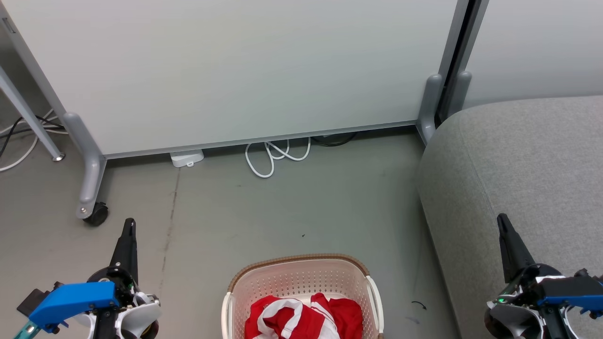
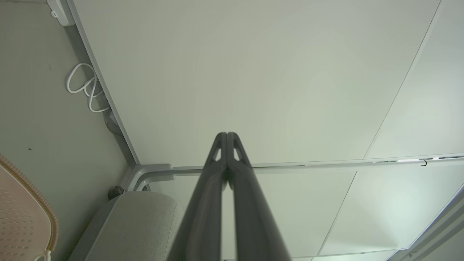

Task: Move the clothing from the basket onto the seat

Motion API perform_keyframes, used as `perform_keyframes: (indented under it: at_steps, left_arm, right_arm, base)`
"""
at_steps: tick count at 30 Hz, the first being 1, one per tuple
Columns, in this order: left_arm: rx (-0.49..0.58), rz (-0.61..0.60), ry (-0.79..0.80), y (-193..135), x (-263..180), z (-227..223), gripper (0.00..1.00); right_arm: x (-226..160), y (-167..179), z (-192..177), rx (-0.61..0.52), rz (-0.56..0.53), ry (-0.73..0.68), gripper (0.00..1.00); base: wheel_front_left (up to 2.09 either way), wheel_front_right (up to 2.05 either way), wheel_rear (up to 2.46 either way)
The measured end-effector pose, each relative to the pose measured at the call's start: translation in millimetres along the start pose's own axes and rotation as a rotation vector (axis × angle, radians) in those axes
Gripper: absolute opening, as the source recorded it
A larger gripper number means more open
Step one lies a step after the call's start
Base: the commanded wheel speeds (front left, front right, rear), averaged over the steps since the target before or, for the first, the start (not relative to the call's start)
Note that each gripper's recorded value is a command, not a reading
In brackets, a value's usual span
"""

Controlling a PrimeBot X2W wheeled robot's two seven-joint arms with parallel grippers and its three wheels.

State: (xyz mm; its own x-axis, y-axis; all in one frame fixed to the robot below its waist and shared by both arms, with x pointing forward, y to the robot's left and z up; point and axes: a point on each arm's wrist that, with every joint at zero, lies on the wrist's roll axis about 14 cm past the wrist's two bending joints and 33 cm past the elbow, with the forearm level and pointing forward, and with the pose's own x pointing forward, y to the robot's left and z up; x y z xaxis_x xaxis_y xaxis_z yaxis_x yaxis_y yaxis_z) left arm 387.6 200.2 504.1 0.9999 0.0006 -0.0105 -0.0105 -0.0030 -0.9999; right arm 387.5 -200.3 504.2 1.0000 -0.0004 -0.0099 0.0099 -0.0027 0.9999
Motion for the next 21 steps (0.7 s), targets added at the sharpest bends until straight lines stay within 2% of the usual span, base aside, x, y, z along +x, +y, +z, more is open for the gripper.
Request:
perform_keyframes:
  at_steps: [9,10,16,21]
  left_arm:
    - [0.000,0.000,0.000,0.0,0.0,0.0,0.00]
    - [0.000,0.003,0.000,0.8,-0.2,0.0,1.00]
    - [-0.017,0.113,-0.008,38.4,-19.0,-1.4,1.00]
    - [-0.013,0.119,-0.020,40.2,-20.0,-2.7,1.00]
  right_arm:
    - [0.0,0.0,0.0,0.000,0.000,0.000,0.00]
    - [-0.2,-0.7,0.0,0.000,-0.002,0.000,1.00]
    - [-14.9,-33.3,-1.7,0.013,-0.100,-0.004,1.00]
    - [-15.6,-34.7,-5.6,0.005,-0.105,-0.006,1.00]
  base:
    - [0.00,0.00,0.00]
    - [0.00,0.00,0.00]
    - [0.00,0.00,0.00]
    - [0.00,0.00,0.00]
